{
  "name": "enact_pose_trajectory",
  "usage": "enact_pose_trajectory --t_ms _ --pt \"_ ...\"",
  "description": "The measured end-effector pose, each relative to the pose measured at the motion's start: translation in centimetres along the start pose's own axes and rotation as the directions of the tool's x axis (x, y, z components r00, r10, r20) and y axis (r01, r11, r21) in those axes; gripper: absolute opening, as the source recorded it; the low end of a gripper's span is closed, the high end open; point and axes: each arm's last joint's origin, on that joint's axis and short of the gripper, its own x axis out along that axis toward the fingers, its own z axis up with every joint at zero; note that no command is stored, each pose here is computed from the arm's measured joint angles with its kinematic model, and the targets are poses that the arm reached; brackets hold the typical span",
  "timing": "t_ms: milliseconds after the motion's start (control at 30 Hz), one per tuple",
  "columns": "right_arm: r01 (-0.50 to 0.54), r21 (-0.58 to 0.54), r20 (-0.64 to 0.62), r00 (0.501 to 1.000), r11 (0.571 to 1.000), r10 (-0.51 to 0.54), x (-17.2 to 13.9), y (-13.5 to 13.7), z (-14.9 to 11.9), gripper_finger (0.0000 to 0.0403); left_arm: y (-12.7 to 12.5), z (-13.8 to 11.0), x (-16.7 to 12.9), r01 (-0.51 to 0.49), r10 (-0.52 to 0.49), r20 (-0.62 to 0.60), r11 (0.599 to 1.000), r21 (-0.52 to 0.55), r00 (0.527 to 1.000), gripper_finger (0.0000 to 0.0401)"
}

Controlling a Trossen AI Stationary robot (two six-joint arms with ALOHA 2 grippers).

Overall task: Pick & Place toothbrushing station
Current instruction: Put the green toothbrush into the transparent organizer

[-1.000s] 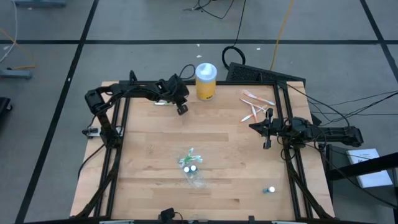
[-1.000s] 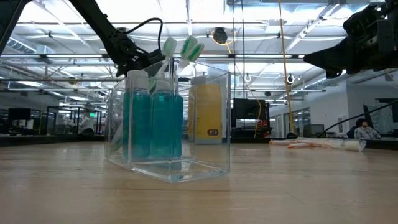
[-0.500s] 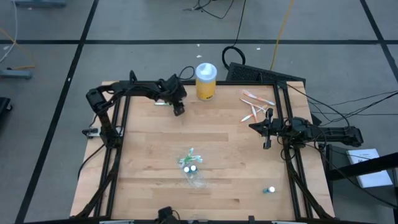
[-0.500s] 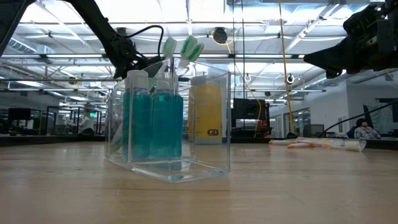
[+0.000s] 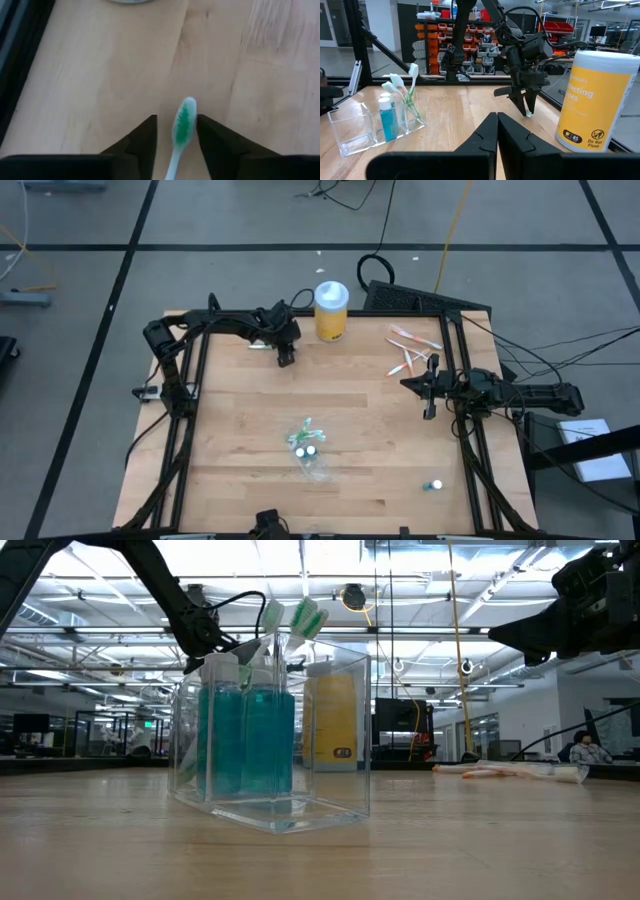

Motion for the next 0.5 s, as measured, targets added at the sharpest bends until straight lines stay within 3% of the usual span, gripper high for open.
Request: enact_pose_trajectory --t_ms 300,500 --pt "0.0 0.0 0.0 1.0 1.0 0.0 0.0 0.0 0.0 0.0004 0.32 0.04 -0.03 -0.034 0.034 0.004 0.999 -0.012 0.999 0.0018" --pt "0.0 0.0 0.0 1.0 1.0 0.0 0.0 0.0 0.0 0.0004 0.33 0.12 -0.04 -0.038 0.039 0.011 0.999 -0.035 0.999 0.0022"
